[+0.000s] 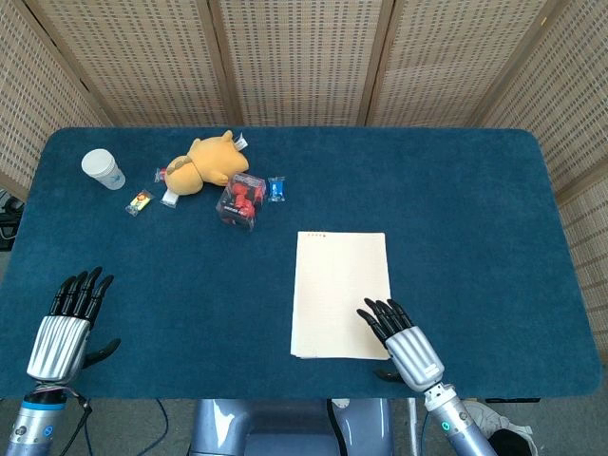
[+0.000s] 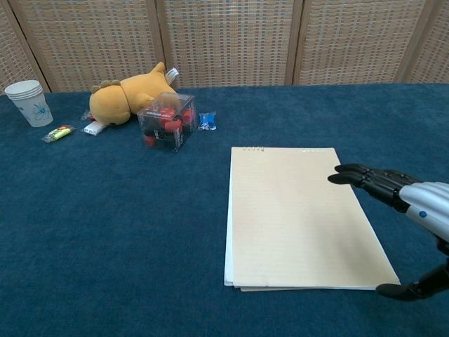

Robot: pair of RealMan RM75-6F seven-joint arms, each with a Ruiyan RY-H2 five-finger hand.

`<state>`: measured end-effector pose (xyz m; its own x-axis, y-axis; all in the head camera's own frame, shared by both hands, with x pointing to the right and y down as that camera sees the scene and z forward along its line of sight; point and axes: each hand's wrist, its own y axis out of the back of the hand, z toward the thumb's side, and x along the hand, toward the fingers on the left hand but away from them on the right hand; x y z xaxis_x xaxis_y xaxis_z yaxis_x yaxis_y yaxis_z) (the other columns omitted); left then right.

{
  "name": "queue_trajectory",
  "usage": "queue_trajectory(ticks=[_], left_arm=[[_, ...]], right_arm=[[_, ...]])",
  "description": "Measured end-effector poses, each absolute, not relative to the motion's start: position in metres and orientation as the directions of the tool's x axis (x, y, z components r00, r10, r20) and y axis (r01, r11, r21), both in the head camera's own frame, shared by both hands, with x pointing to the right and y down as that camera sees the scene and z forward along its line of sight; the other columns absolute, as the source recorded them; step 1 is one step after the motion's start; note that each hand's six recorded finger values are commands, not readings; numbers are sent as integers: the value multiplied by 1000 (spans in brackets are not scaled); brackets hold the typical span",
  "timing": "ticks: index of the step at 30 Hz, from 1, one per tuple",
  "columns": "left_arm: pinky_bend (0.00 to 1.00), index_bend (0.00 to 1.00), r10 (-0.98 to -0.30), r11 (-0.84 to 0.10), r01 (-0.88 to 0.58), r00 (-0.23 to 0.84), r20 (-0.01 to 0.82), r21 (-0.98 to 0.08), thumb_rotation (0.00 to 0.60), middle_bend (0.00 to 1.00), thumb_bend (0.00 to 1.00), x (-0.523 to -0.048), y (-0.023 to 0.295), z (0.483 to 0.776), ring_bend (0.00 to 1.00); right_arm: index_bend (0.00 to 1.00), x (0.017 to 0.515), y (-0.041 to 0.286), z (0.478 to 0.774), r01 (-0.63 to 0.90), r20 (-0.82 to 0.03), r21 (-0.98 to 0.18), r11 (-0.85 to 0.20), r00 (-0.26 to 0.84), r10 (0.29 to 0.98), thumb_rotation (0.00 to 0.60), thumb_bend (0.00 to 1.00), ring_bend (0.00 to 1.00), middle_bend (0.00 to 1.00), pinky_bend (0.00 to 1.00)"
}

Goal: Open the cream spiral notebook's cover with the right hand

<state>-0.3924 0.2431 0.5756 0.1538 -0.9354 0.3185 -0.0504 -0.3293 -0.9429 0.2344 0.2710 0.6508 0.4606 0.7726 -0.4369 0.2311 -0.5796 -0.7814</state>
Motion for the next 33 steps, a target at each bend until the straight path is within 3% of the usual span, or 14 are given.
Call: queue_trajectory(ticks=[33], left_arm=[[59,0,-933,-338,-58,154,326,-939,600,0,8,-393,244,576,0]], right_arm=[[0,212,271,683,257,-493,-739,-623,425,759,600,281,0,0,0]])
